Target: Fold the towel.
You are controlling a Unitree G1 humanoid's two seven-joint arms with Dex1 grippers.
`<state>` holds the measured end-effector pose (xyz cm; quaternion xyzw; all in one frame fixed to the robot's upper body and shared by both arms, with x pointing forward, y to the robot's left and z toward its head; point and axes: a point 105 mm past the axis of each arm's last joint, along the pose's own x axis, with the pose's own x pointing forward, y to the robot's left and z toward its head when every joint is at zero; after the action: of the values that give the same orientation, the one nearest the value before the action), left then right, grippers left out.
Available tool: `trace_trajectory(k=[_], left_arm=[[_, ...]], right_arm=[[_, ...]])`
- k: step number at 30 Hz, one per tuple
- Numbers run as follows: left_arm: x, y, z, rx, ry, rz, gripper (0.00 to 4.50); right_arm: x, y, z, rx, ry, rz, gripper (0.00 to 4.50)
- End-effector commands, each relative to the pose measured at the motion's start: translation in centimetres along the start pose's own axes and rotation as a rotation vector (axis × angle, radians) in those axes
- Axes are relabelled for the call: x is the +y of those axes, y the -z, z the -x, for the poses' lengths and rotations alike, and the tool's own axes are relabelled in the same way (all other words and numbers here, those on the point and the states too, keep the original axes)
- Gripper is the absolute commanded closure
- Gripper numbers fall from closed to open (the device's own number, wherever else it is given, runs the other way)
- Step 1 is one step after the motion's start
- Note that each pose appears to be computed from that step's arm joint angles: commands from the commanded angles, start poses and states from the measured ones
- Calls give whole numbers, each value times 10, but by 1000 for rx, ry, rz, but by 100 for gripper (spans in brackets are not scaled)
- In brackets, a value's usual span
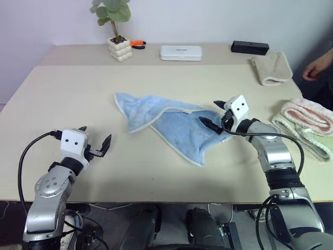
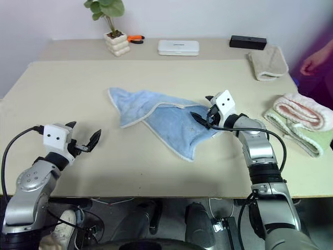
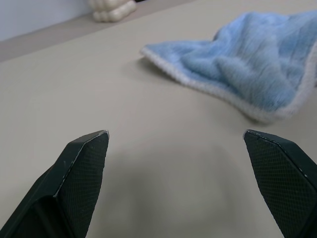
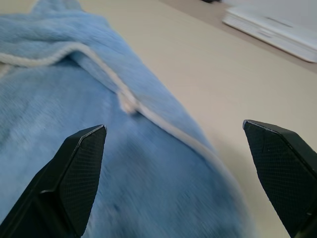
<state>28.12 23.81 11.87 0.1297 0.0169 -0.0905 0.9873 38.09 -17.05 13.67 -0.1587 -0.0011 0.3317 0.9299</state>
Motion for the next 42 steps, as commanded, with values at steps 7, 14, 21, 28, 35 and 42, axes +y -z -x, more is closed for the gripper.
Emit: trace_trajectory(k=[7, 14, 21, 28, 35, 42], left_arm=[[5, -17, 3, -54, -35, -37, 6], [-5, -19, -1, -56, 30, -49, 6], [-41, -37, -3, -99, 285, -121, 6], [-53, -27, -19, -22, 423, -322, 6], [-52, -13, -52, 17, 424, -402, 6], [-60, -9, -77, -2, 418, -485, 29]], right_arm=[[-2, -12, -9, -48, 22, 17, 0], [-3, -14, -3, -49, 41, 24, 0], [6, -13, -5, -67, 29, -35, 0], [12, -15, -7, -75, 35, -38, 0], [15, -17, -5, -86, 74, -47, 0], [13, -21, -7, -92, 92, -38, 0]])
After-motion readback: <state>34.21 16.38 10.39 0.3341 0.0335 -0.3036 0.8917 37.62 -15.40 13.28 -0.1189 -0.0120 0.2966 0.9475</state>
